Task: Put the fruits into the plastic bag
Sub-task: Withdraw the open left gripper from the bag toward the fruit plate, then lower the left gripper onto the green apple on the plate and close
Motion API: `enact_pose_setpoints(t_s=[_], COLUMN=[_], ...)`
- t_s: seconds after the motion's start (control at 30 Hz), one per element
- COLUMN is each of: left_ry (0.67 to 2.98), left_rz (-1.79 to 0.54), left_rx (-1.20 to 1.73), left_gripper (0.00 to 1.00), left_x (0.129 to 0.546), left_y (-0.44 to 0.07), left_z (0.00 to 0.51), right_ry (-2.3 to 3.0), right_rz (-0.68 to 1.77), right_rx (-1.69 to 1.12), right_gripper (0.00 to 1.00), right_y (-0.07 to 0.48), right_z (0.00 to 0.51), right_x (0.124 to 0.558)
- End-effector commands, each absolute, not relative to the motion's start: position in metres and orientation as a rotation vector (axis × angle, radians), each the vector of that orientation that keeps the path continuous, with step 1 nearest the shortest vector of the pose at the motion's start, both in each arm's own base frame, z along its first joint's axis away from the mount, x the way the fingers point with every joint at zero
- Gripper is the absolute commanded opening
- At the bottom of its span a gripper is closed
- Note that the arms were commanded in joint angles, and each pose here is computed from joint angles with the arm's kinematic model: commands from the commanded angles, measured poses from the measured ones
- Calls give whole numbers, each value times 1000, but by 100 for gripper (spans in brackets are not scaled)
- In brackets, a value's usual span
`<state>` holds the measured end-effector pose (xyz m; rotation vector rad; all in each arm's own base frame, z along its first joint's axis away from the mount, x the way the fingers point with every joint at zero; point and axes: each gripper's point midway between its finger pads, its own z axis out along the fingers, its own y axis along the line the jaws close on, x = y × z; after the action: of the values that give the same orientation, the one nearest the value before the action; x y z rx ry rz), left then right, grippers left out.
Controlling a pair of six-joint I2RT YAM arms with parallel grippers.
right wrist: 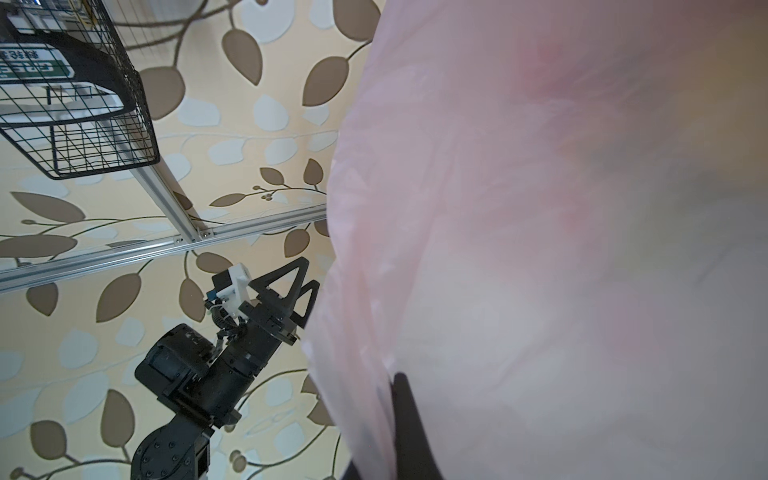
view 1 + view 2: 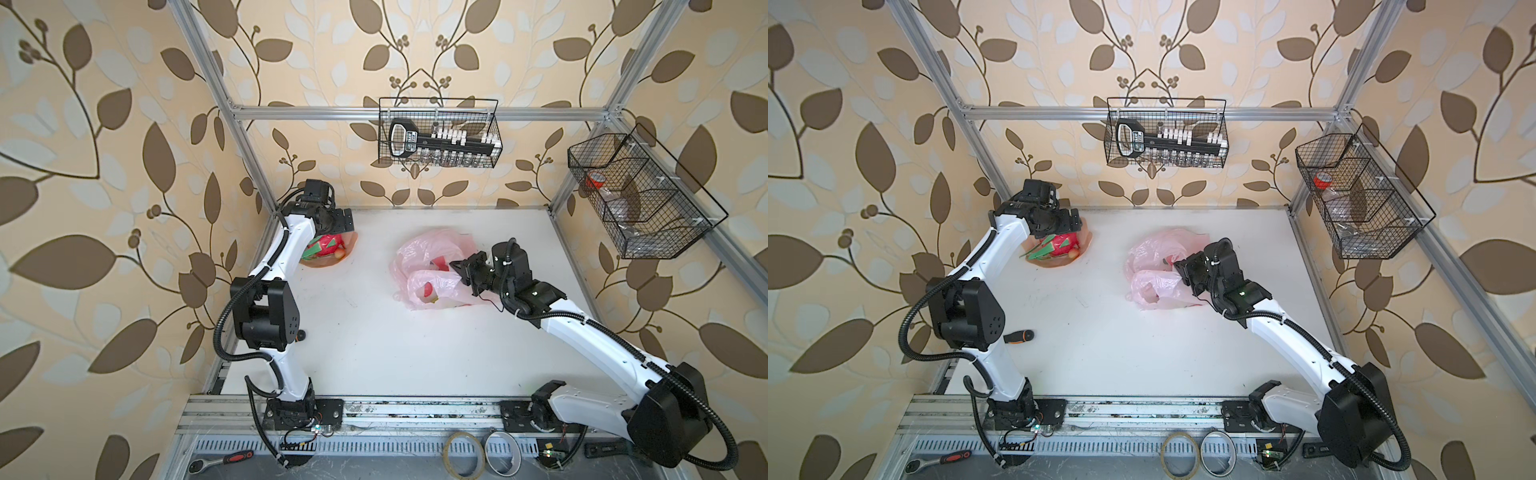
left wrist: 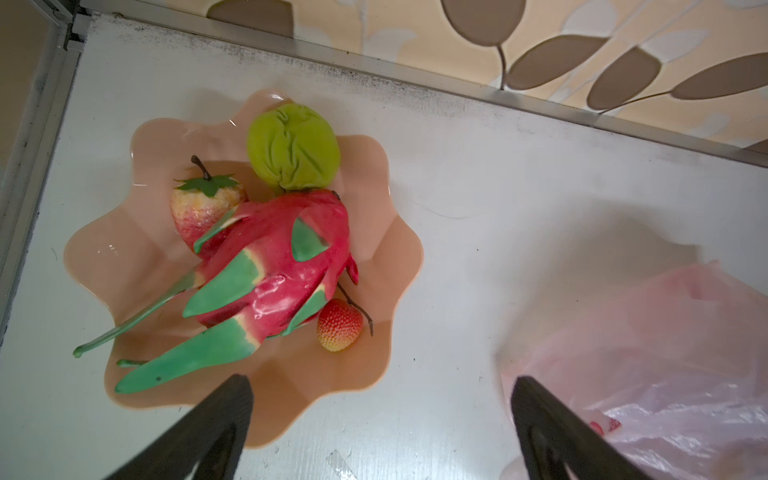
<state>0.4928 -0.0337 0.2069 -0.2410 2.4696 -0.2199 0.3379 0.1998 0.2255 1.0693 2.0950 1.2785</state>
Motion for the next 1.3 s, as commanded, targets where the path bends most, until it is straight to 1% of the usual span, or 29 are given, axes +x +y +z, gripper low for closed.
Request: enact_pose_setpoints(t_s=[0.0,0.3,0.67,0.73,0.87,1.27], left_ry=[2398,2385,2381,2365,2365,2364], left_rz=[-237,-212,-129,-138,-129,-78], left_rx=[-244,-279,-344,-352,-346,-349], left_gripper=[99,99,99,99,99,99], left_x=[511,542,573,581,593,617], left_y=[-27,-10,15,17,21,43], left_z=[229,223,196,199,187,158], right_ry=[2080,2090,2106,2104,2111,2131], right_rz=[1319,1311,1270,1262,1240,1188], right_rx=[1065,1083,1113,1114,1126,1137], right_gripper=[0,0,0,0,0,0], right_y=[202,197,190,189,186,180], right_z=[237,232,226,228,226,226], right_x=[343,347,346,346,346,346])
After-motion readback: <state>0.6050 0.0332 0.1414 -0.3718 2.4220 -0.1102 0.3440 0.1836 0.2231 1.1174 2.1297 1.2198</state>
